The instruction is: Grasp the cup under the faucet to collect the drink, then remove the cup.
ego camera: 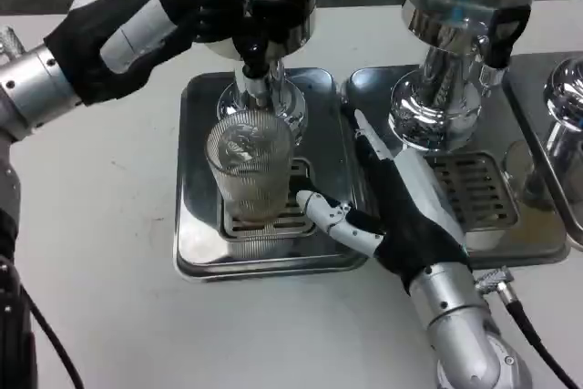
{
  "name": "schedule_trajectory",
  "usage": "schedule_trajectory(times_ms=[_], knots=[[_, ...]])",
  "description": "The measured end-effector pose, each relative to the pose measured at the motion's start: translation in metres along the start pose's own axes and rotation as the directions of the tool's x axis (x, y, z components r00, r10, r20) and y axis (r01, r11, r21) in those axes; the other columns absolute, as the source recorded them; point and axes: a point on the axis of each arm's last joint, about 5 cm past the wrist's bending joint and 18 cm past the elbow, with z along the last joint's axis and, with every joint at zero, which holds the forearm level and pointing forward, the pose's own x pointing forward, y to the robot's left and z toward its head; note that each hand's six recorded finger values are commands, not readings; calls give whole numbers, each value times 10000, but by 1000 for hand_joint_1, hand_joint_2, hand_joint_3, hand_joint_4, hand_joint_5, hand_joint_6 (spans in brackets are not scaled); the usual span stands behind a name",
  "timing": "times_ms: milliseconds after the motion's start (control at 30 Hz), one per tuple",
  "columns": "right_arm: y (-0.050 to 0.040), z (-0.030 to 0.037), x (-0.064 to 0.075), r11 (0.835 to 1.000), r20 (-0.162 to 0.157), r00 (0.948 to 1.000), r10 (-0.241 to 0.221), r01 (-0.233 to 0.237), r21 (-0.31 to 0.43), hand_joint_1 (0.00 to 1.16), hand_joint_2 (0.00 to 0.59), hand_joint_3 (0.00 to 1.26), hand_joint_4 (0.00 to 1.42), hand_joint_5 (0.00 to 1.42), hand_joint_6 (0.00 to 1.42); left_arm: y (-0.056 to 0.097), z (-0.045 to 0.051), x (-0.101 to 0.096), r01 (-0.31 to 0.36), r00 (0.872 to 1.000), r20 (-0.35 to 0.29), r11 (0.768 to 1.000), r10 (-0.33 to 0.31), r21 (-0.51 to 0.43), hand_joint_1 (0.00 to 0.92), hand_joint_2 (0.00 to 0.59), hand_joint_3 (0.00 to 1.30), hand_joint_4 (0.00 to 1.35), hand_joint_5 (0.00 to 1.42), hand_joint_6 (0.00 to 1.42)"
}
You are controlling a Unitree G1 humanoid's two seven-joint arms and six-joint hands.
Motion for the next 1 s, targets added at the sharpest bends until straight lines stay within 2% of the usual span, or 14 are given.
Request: schedule_trajectory(times_ms=[233, 633, 867, 1000], knots=[[0, 0, 0, 10000, -1, 10000, -4, 4, 13, 490, 283, 0, 0, 0, 0, 3, 23, 20, 251, 9996, 114, 9996, -252, 164, 0, 51, 254, 156, 226, 288], [-1, 0, 0, 10000, -3, 10000, -30, 30, 26, 482, 286, 0, 0, 0, 1, -26, 77, 18, 615, 9971, 365, 9909, -663, 1199, 0, 52, 259, 158, 228, 303], [0, 0, 0, 10000, -3, 10000, -33, 33, 36, 481, 286, 0, 0, 0, 1, -52, 119, 38, 852, 9939, 520, 9751, -977, 2047, 0, 52, 260, 158, 228, 302], [0, 0, 0, 10000, -4, 10000, -34, 34, 41, 481, 286, 0, 0, 0, 1, -60, 170, 59, 941, 9903, 721, 9545, -1190, 2829, 0, 52, 260, 158, 228, 297]])
